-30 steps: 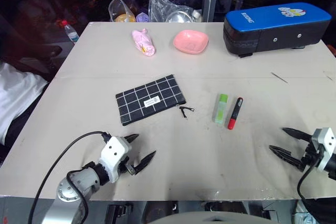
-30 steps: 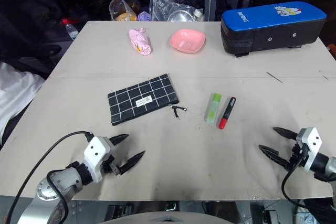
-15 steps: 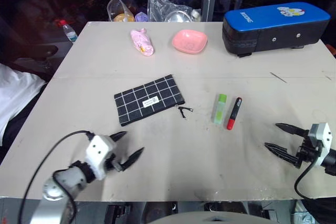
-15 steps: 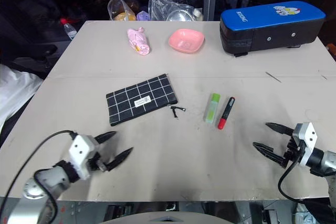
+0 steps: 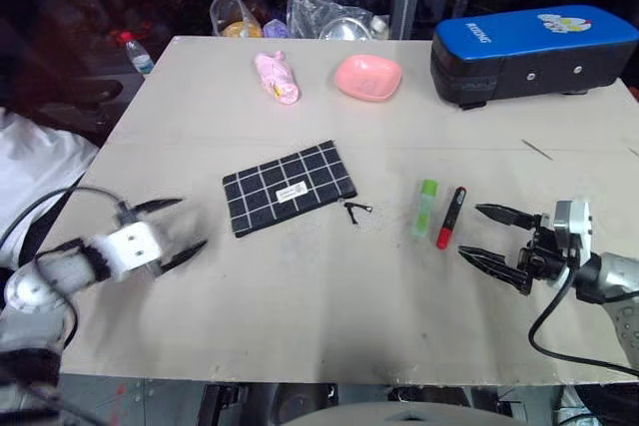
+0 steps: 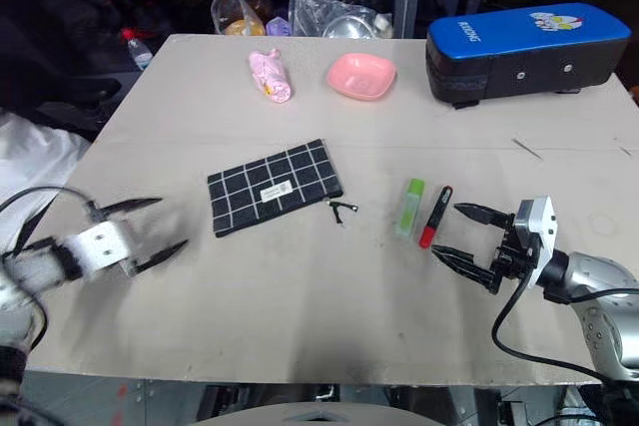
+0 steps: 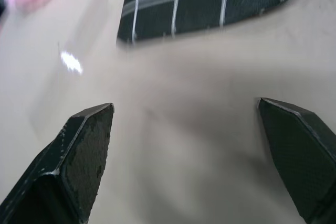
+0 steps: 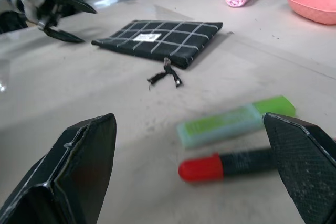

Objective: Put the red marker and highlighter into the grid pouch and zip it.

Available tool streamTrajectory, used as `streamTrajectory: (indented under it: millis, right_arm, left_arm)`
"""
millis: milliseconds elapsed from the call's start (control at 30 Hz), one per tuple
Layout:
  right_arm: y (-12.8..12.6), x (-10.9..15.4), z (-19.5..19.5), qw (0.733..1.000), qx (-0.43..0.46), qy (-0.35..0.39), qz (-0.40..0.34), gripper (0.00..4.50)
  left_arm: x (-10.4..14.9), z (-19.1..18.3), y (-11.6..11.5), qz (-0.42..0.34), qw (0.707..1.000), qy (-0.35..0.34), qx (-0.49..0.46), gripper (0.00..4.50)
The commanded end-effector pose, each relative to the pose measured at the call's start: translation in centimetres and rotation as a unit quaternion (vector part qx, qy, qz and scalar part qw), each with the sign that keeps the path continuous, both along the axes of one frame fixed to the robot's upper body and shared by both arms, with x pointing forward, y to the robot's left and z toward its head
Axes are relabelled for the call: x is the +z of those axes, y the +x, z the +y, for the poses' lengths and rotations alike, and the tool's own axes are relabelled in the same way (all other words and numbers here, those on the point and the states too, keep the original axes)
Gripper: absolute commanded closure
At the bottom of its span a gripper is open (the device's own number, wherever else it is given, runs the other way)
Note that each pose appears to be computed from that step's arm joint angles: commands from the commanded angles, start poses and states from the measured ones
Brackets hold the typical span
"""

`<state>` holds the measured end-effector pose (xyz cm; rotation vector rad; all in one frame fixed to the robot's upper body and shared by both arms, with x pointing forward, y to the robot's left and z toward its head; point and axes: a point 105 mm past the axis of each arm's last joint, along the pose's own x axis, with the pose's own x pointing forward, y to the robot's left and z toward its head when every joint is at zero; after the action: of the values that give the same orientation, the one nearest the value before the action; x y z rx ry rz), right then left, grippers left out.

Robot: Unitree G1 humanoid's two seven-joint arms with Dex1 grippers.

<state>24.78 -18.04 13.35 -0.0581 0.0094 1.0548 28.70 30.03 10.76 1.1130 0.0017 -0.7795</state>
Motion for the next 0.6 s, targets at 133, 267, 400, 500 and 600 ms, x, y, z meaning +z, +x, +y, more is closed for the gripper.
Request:
streamTrajectory:
  millis: [133,267,400,500,600]
  right_arm:
    - [-0.2,0.8,-0.2,1.000,-0.006,-0.006,-0.019,0.00]
    - [-0.3,0.9,-0.3,1.000,-0.016,-0.007,-0.023,0.00]
    - [-0.3,0.7,-0.5,0.999,-0.032,-0.011,-0.019,0.00]
    - [-0.2,0.4,-0.8,0.998,-0.050,-0.019,-0.014,0.00]
    - [-0.2,0.4,-1.0,0.998,-0.058,-0.021,-0.014,0.00]
  left_arm:
    - [-0.6,-5.0,0.5,-0.032,0.986,0.068,-0.151,0.03]
    - [-1.1,-7.7,0.9,-0.041,0.973,0.080,-0.211,0.03]
    - [-0.8,-9.8,2.9,-0.078,0.973,0.072,-0.206,0.03]
    - [-1.1,-10.5,3.8,-0.086,0.976,0.064,-0.190,0.27]
    - [-1.8,-11.0,4.1,-0.083,0.978,0.059,-0.181,1.31]
